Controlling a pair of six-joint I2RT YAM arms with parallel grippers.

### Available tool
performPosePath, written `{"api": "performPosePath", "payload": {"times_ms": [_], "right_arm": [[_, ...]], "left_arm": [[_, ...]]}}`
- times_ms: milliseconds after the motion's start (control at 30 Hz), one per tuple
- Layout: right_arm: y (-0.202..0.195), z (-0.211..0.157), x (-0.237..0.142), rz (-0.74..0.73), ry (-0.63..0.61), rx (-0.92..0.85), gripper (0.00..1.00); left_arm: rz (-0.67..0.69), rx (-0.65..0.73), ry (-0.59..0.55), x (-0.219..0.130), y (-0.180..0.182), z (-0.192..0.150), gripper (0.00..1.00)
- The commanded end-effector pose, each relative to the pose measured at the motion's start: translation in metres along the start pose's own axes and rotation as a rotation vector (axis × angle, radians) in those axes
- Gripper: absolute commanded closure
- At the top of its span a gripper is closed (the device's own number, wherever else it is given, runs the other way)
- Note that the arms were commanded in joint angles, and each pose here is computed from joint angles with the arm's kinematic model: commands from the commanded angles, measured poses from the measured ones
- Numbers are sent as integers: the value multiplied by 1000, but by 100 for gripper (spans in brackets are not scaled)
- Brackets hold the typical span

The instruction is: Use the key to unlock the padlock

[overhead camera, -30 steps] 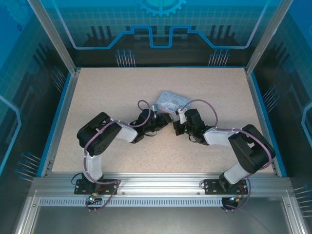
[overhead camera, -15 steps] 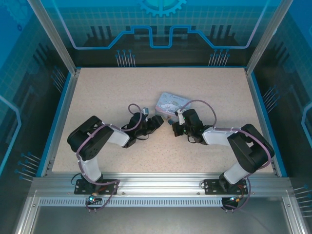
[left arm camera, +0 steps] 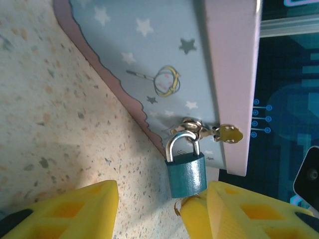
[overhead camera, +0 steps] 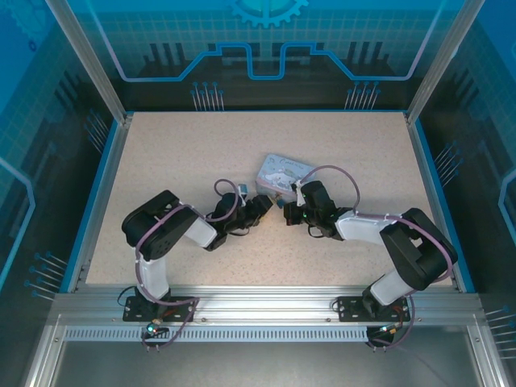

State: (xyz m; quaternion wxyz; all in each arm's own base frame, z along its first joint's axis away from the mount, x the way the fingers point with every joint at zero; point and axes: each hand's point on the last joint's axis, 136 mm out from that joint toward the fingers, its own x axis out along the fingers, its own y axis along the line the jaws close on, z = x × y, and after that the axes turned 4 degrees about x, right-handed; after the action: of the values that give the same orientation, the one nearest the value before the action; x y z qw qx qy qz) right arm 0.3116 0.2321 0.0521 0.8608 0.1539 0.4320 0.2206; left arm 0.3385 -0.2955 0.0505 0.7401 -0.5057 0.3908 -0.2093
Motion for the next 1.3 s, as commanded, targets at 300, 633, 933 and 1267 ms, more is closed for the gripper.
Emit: {"api": "performPosePath", "payload": {"times_ms": [300,633,933,1267], "right_arm": [[23,3,1,63,12,17,100],[25,2,2,65,17,17,100],[27,2,2,63,19,9,100],[27,3,2,57,8,-2,100]], "left_arm": [[-88,-51,22,18,-26,-6,52],[-92,-69,40,25,-26,-10,54],[-101,-66,39,27,-30,-9,60],[-100,-61,40,27,-28,-10,73]]}}
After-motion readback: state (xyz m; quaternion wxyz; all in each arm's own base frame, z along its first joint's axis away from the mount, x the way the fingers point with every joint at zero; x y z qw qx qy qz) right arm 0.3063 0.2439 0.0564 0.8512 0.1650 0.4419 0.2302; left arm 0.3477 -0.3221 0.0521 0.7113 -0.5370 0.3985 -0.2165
